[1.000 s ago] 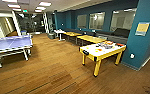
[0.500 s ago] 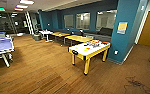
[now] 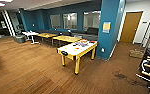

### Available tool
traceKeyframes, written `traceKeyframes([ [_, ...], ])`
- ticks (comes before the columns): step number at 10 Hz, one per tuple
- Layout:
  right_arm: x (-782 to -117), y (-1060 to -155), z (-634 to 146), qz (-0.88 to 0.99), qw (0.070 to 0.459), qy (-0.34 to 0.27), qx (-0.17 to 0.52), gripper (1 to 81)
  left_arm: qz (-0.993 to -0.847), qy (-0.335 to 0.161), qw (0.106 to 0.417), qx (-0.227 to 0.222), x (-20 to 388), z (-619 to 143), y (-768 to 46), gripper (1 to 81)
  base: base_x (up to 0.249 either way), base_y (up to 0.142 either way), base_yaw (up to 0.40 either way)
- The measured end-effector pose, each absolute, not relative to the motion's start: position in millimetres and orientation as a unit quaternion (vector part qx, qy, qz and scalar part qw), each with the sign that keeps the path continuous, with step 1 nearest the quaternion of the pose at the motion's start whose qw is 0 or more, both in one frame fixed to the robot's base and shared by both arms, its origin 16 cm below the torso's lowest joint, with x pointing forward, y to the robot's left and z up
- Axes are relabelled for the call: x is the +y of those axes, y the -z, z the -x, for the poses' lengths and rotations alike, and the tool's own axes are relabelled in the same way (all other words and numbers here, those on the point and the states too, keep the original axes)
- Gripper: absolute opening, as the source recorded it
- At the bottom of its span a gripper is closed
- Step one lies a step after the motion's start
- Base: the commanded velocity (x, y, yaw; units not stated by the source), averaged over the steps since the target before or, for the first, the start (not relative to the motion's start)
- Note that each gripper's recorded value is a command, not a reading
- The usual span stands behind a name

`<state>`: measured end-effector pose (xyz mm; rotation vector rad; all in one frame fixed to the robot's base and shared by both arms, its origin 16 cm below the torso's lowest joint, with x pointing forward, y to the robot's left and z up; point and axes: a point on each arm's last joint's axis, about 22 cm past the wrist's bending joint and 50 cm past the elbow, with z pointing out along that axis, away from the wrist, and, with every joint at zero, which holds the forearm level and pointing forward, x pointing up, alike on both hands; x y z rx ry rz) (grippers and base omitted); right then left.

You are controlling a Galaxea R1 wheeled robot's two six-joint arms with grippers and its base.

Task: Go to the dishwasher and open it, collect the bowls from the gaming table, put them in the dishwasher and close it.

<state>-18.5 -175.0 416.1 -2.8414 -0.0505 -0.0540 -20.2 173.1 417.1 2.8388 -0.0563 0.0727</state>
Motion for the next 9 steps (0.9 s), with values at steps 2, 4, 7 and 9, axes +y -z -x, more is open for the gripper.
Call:
traceKeyframes([
  [2,-174.6,-416.1,18.7,0.988,0.149,0.018,-0.018,81.1,-0.988,-0.028,0.150,-0.020,173.1,17.7,-417.2,81.1,0.000,0.000,-0.065],
  [4,-173.4,-416.2,18.9,0.988,0.150,0.018,-0.018,81.1,-0.988,-0.027,0.150,-0.020,173.1,18.1,-417.2,81.1,0.000,0.000,0.000],
  [7,-172.7,-416.3,16.5,0.988,0.150,0.020,-0.018,81.1,-0.988,-0.026,0.150,-0.019,173.1,20.0,-417.1,81.1,0.000,0.000,0.000],
  [9,-172.7,-416.3,16.1,0.988,0.150,0.020,-0.018,81.1,-0.988,-0.025,0.150,-0.019,173.1,20.5,-417.1,81.1,0.000,0.000,0.000],
])
